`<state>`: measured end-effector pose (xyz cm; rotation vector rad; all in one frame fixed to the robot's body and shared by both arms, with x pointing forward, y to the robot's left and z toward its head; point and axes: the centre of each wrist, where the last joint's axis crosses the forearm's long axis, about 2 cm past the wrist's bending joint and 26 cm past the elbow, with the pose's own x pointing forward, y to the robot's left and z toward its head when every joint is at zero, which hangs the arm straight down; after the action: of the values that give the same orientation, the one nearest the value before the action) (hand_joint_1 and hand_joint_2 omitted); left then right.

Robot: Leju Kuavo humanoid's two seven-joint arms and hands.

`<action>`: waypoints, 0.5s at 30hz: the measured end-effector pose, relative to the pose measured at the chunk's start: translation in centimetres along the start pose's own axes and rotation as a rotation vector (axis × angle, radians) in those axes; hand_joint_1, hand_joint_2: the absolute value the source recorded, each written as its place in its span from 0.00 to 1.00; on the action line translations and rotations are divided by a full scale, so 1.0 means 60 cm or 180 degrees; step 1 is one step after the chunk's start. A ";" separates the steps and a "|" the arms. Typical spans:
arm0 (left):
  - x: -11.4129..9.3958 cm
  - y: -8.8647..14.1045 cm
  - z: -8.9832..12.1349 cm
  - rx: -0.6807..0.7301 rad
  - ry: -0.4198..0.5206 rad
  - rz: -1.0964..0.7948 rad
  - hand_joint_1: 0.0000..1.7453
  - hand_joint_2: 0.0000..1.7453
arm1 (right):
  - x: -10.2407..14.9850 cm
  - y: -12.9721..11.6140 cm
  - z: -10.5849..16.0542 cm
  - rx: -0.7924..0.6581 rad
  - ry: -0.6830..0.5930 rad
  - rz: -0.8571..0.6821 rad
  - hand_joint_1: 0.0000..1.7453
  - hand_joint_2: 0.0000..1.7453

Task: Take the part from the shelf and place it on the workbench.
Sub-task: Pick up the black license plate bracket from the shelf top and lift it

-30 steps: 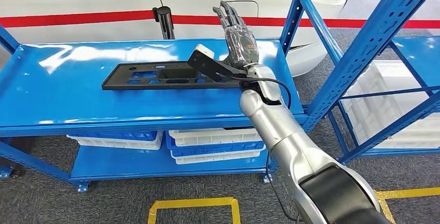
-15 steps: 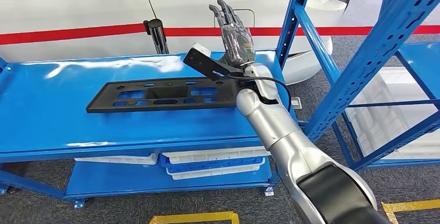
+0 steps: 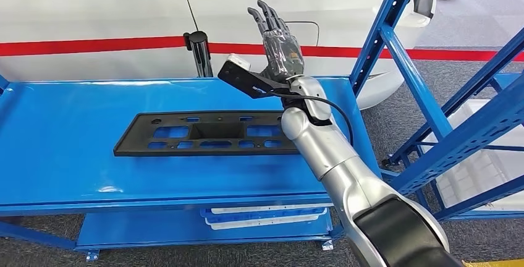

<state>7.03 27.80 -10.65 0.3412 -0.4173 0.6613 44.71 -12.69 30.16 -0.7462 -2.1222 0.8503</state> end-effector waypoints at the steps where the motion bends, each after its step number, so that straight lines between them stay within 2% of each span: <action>1: 0.000 0.000 0.000 0.0023 0.0030 -0.0035 0.00 0.00 | -0.001 0.000 0.001 0.0003 0.0008 -0.0006 0.00 1.00; 5: -0.002 0.001 0.001 0.0088 0.0255 -0.0204 0.00 0.00 | -0.006 -0.001 0.003 0.0031 0.0028 -0.0029 0.00 1.00; 15: -0.011 0.004 0.004 0.0181 0.1081 -0.0858 0.00 0.00 | -0.008 -0.005 0.012 0.0044 0.0010 -0.0130 0.00 1.00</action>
<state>6.34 27.55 -10.69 0.3248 -0.0265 0.4559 44.33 -13.45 29.80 -0.6944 -2.1195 0.8408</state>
